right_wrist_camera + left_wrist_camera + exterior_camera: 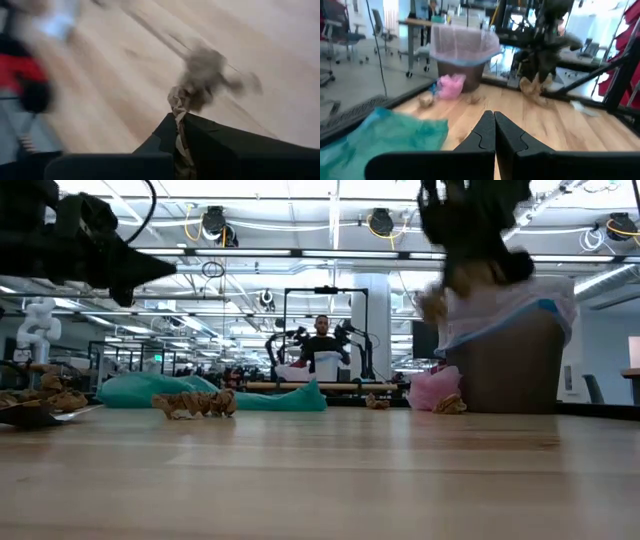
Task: Place trash/remove bag and relplace
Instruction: Put the brown paper into the black trash bin, then put the pink trash bag into the black trash bin
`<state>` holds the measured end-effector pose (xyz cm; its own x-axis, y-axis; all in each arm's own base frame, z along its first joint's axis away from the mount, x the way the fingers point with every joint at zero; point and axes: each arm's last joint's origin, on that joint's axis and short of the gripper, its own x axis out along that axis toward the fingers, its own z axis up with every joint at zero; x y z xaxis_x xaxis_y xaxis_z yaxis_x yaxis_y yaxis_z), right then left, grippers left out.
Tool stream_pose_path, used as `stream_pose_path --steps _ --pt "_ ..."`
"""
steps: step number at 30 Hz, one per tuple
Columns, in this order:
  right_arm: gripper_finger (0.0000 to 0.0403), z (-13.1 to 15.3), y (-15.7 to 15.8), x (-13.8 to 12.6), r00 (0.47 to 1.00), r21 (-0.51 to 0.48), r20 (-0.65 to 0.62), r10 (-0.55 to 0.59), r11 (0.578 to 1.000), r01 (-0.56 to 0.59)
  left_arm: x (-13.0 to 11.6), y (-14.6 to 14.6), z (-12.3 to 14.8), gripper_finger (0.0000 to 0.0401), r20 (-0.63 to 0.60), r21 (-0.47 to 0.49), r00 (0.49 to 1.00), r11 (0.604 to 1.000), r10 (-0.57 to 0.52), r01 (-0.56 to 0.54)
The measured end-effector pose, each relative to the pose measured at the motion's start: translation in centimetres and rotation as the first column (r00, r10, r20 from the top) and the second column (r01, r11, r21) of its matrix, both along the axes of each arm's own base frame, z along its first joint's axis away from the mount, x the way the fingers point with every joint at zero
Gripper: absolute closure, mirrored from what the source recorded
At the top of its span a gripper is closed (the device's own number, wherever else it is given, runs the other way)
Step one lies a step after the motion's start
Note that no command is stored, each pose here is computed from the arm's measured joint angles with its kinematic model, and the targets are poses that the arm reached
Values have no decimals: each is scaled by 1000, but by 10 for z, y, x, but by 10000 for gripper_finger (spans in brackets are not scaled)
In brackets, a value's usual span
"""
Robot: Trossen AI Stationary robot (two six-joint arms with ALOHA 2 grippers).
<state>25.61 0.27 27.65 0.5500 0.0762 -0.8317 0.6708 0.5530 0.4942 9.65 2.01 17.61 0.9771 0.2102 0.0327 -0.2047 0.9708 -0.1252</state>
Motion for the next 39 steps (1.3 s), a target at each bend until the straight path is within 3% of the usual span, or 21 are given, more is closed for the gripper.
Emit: stream_pose_path --steps 6,8,11,14,19,22,28,35,39 --pt "402 103 -19 -2 977 -194 195 -89 973 128 -3 0 21 401 218 41 976 999 10 -20" --pt "402 130 -31 -13 969 -280 191 -156 938 206 -6 1 29 401 298 39 953 997 58 -72" --pt "402 161 -52 -36 947 -415 134 -292 851 321 -12 2 42 401 435 13 889 986 142 -163" --pt "402 178 -73 -63 911 -514 39 -411 773 371 -18 4 50 401 532 -34 818 970 220 -239" --pt "403 182 -109 -88 850 -580 -98 -518 724 374 -22 7 52 401 544 -117 762 931 353 -347" --pt "402 177 -130 -95 825 -586 -159 -542 725 363 -22 7 52 401 551 -116 758 932 348 -344" --pt "370 156 -174 -98 788 -533 -295 -541 777 334 -23 6 53 401 562 -118 754 935 340 -334" --pt "250 139 -205 -95 789 -508 -391 -474 826 244 -22 6 53 401 577 -206 749 945 327 -254" --pt "183 141 -207 -90 866 -494 -363 -345 859 135 -21 7 51 401 557 -205 763 944 329 -257"
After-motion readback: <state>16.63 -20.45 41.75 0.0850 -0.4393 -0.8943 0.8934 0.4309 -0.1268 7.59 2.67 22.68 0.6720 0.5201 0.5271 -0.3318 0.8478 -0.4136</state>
